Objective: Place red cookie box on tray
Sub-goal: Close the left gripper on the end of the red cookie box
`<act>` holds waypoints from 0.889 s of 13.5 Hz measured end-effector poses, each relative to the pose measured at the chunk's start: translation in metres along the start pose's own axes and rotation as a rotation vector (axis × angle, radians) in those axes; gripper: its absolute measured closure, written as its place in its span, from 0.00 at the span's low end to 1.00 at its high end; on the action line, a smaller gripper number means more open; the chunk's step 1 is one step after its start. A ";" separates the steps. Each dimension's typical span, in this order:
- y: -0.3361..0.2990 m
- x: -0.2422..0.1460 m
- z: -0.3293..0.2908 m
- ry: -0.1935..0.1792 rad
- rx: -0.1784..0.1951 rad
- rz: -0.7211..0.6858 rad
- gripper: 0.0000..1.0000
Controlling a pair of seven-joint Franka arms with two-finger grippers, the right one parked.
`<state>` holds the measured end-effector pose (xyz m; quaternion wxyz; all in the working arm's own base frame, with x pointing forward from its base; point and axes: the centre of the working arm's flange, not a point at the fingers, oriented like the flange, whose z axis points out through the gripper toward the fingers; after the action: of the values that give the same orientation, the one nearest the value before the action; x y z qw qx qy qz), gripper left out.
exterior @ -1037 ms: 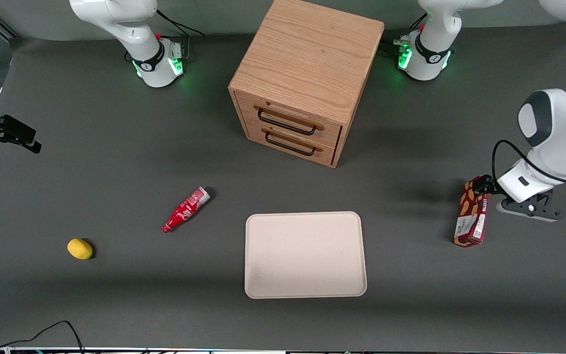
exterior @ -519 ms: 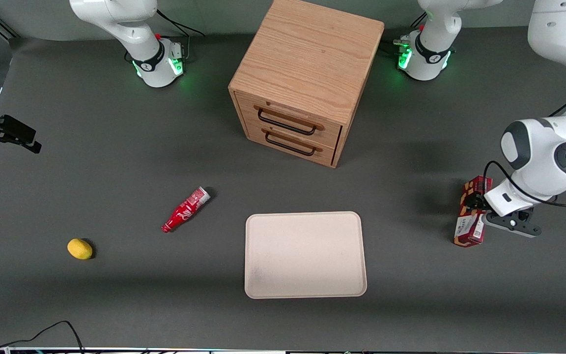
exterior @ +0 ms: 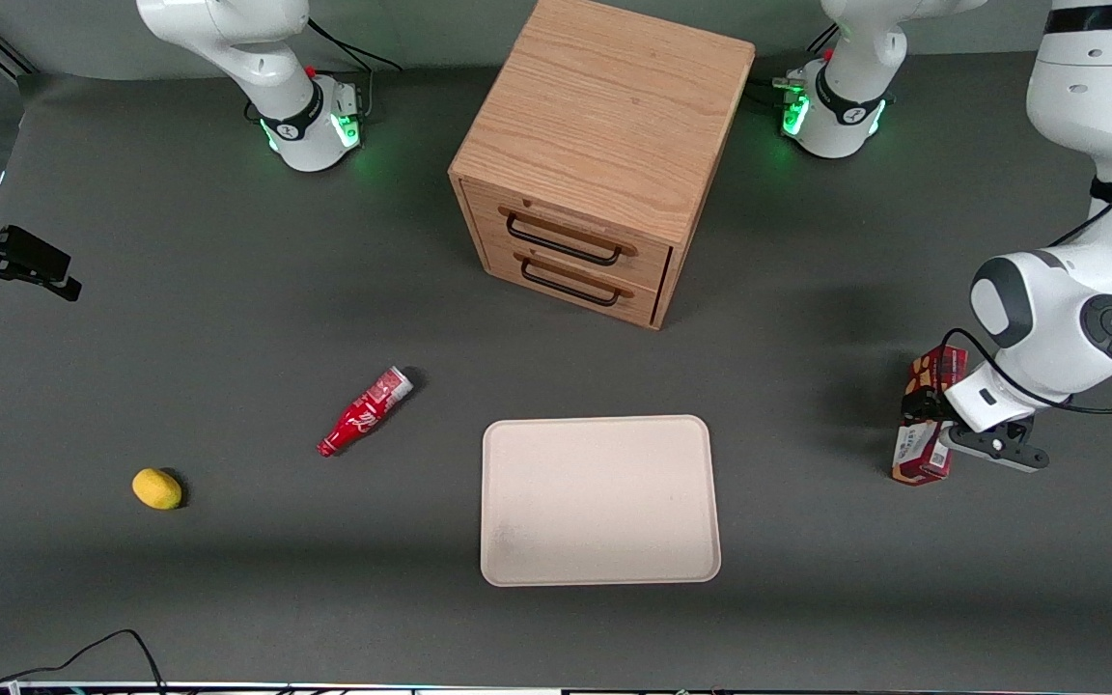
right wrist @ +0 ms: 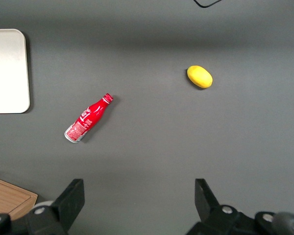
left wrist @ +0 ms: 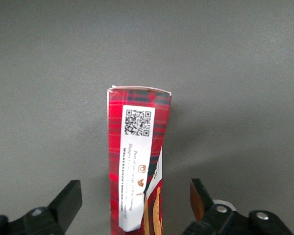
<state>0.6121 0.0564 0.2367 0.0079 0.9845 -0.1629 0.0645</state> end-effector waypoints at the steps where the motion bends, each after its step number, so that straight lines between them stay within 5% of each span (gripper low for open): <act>1: 0.001 -0.001 0.001 0.001 0.000 0.000 0.07; 4: 0.001 -0.002 0.002 0.003 0.001 0.000 0.21; 6: 0.001 -0.002 0.002 0.003 0.002 0.001 0.50; 10: 0.002 -0.002 0.002 0.004 0.001 0.003 0.89; 12: 0.002 -0.002 0.002 0.005 0.001 0.004 0.90</act>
<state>0.6101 0.0549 0.2343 0.0078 0.9840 -0.1648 0.0670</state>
